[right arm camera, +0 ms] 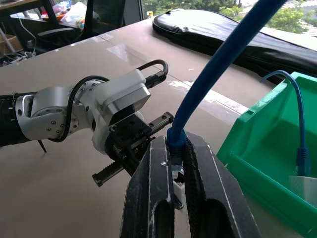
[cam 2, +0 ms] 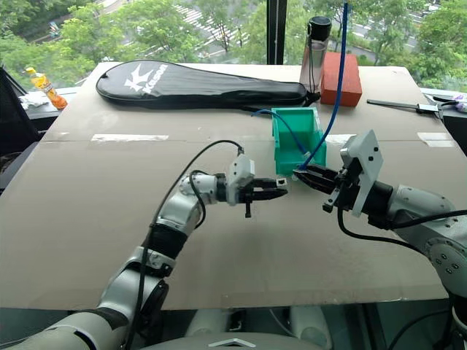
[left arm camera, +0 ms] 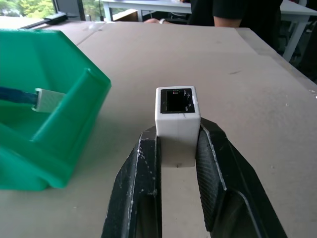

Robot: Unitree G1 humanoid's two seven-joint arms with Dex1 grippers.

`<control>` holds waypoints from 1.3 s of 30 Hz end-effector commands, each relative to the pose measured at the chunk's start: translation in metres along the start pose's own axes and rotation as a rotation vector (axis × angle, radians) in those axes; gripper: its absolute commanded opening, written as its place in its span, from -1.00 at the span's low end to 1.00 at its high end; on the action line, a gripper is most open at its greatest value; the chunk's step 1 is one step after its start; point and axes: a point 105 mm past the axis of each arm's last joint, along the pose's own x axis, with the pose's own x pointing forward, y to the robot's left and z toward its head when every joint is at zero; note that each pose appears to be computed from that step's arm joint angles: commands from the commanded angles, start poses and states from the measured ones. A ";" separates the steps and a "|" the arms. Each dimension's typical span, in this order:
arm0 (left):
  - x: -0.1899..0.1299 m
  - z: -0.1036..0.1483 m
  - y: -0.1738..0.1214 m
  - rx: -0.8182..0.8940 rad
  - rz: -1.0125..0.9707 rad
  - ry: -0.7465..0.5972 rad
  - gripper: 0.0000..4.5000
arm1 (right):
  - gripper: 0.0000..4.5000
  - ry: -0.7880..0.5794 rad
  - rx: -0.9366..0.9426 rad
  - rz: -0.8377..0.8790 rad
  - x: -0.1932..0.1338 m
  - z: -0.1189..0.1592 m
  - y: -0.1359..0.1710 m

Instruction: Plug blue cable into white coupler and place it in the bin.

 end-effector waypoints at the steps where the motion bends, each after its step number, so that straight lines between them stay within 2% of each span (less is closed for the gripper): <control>1: 0.007 -0.009 -0.004 0.045 -0.029 0.035 -0.83 | -1.00 0.035 -0.101 0.052 0.002 -0.003 -0.004; 9: 0.011 -0.017 -0.010 0.057 -0.065 0.062 -0.83 | -1.00 0.172 -0.211 0.172 0.014 -0.029 -0.016; 22: 0.007 -0.018 -0.011 0.077 -0.069 0.081 -0.83 | -1.00 0.218 -0.284 0.339 0.040 -0.044 -0.013; 29: 0.006 -0.017 -0.010 0.079 -0.071 0.081 -0.83 | -1.00 0.290 -0.320 0.387 0.037 -0.060 -0.013; 39: 0.005 -0.017 -0.010 0.084 -0.072 0.083 -0.83 | -1.00 0.308 -0.319 0.365 0.030 -0.063 -0.025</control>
